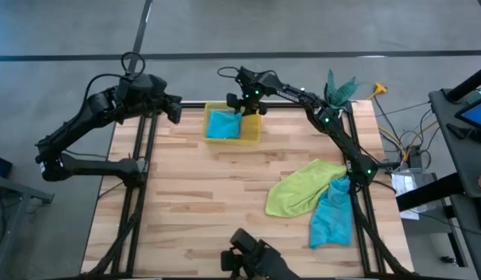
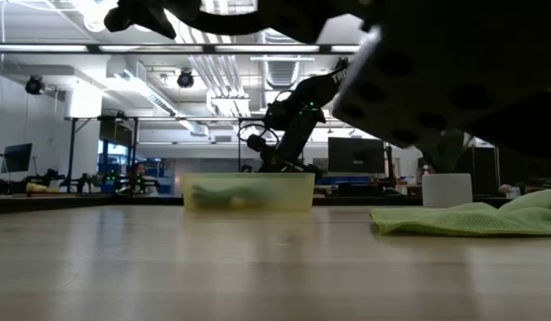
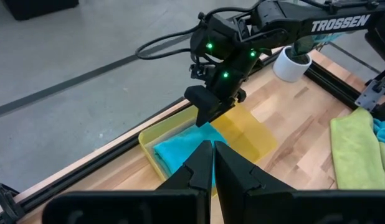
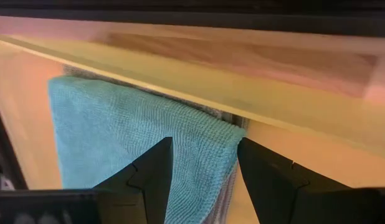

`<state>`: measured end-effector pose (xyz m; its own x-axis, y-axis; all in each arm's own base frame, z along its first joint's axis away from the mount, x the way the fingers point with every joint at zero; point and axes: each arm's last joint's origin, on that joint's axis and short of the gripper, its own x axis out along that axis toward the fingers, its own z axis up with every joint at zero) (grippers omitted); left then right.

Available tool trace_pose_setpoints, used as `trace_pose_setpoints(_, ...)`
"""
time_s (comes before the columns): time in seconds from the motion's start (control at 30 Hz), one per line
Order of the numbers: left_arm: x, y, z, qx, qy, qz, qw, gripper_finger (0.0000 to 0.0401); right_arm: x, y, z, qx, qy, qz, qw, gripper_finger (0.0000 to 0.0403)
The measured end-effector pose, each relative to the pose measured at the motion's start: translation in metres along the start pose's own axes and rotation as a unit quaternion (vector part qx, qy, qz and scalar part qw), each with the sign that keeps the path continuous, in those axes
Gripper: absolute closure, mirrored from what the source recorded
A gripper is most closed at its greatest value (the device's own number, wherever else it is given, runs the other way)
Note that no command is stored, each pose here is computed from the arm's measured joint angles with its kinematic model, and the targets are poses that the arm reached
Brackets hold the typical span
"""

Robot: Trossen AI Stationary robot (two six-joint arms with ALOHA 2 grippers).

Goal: Fold microfiber towels
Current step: Stack the blue microfiber cloth on the gray microfiber cloth in the bin

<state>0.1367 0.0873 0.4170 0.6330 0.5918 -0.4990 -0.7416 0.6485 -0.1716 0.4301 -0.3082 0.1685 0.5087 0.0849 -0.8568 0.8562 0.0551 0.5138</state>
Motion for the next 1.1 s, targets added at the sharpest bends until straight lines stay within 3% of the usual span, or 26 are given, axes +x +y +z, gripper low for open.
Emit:
trace_pose_setpoints(0.27,-0.0003,0.0001,0.0,0.0,0.0,0.0,1.0,0.0401,-0.0005,0.0025,0.0013,-0.012,-0.006,0.01,1.0,0.0235)
trace_pose_setpoints(0.9,0.001,-0.0002,0.0,-0.001,0.001,0.0,1.0,0.0401,-0.0004,0.0033,0.0014,-0.05,-0.002,0.017,0.999,0.0385)
trace_pose_setpoints(1.1,0.001,-0.0002,0.0,-0.001,0.001,0.0,1.0,0.0401,-0.0003,0.0045,0.0007,-0.077,0.007,0.029,0.997,0.0393)
